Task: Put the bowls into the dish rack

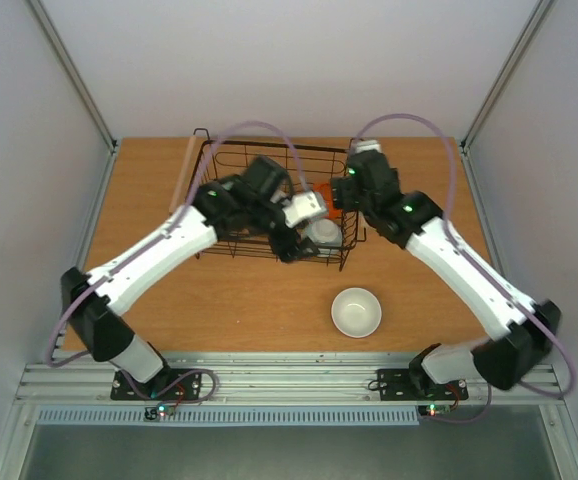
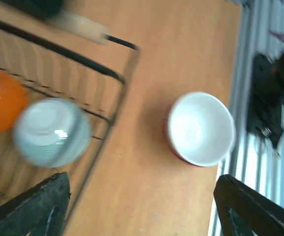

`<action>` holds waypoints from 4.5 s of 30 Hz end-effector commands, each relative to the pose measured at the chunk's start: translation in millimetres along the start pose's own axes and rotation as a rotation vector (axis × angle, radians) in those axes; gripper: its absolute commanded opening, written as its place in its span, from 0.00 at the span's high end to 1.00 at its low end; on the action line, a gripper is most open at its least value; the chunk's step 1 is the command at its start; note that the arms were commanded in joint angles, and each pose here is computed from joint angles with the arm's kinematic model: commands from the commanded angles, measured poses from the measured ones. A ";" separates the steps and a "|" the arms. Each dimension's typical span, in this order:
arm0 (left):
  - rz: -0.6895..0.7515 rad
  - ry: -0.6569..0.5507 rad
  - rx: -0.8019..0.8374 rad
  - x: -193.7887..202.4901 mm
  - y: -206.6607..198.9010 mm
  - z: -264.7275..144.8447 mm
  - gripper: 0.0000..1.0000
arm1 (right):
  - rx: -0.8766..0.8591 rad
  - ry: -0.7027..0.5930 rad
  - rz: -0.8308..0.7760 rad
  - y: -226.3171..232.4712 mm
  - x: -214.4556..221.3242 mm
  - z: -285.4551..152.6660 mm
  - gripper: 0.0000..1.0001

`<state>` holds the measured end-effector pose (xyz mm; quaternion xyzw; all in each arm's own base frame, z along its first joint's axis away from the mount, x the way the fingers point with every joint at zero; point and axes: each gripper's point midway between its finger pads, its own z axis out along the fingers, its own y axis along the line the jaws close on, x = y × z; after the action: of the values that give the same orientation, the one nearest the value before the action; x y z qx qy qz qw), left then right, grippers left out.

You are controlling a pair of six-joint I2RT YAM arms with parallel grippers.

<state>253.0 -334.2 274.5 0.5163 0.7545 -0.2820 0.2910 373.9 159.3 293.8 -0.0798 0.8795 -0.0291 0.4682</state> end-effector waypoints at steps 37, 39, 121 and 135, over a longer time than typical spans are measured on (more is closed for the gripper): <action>0.273 0.428 -0.101 86.4 -62.8 185.9 0.48 | 0.049 -0.557 0.362 -119.4 4.6 -175.0 0.02; 0.270 0.433 -0.114 86.3 -60.6 187.3 0.50 | 0.062 -0.605 0.395 -128.7 7.4 -186.0 0.02; -0.225 -0.301 0.179 -36.6 46.8 -80.7 1.00 | -1.088 -0.228 0.329 93.4 6.9 -153.6 0.02; -0.217 -0.354 0.171 -38.6 45.3 -101.3 1.00 | -1.128 -0.188 0.340 104.0 10.0 -144.9 0.02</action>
<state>301.4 -265.7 333.0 0.3760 0.7602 -0.4327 0.3059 237.1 252.0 349.5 -0.1731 0.7252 0.5067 0.4328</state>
